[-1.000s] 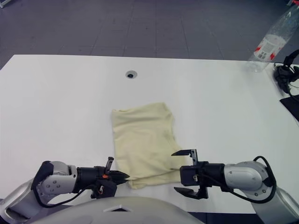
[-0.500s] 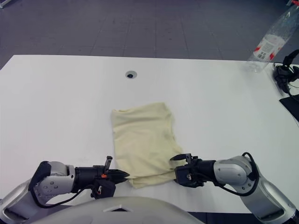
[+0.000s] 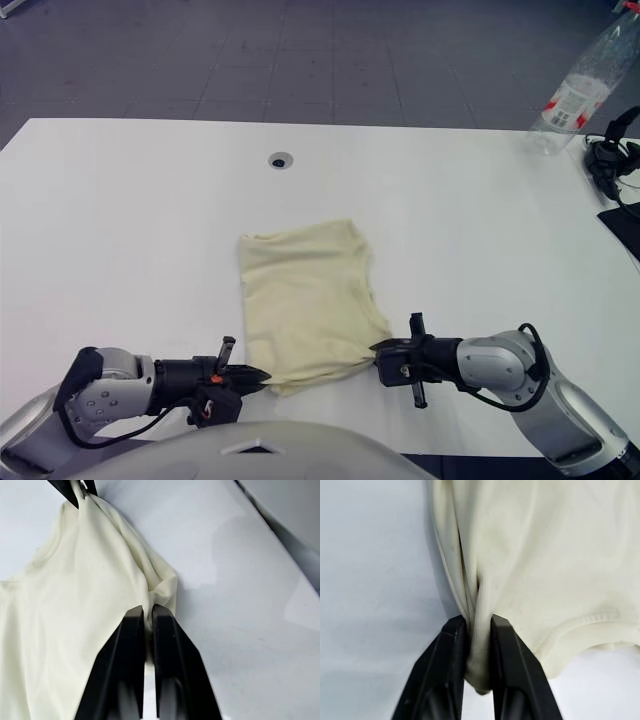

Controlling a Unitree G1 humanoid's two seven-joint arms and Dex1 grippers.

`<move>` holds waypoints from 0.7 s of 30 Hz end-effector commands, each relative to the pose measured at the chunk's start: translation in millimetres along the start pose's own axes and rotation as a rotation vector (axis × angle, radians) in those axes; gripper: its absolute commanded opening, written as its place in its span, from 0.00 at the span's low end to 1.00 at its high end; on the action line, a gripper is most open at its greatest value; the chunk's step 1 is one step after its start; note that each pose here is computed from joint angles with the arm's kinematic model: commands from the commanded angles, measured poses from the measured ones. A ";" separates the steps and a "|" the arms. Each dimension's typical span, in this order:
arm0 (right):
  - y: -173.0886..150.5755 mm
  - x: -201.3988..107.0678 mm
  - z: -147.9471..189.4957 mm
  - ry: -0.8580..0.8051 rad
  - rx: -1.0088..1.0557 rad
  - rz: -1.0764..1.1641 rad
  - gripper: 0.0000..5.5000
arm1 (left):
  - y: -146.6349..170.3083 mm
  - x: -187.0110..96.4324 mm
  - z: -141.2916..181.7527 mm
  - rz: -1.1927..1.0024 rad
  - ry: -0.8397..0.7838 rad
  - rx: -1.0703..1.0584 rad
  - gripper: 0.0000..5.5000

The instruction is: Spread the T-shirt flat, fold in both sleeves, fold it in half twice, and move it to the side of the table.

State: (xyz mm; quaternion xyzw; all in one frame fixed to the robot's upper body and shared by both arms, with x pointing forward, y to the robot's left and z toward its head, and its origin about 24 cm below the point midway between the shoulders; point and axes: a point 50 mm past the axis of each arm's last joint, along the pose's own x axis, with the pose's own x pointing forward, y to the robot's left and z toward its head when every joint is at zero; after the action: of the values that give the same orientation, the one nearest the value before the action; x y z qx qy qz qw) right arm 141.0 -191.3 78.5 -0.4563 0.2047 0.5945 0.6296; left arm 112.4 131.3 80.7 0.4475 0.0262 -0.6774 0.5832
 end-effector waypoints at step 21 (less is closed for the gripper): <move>10.8 -66.2 36.0 -0.160 0.035 0.158 0.03 | 24.5 -73.6 -0.8 0.061 -0.338 -0.416 0.01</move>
State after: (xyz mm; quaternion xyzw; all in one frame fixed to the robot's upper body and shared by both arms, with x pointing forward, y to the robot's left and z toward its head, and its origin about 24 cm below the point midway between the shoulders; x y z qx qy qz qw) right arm 109.3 -199.2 133.3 -0.3829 0.2003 0.6617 0.6127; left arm 132.4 171.7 134.7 0.2217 0.0335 -0.6982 0.6799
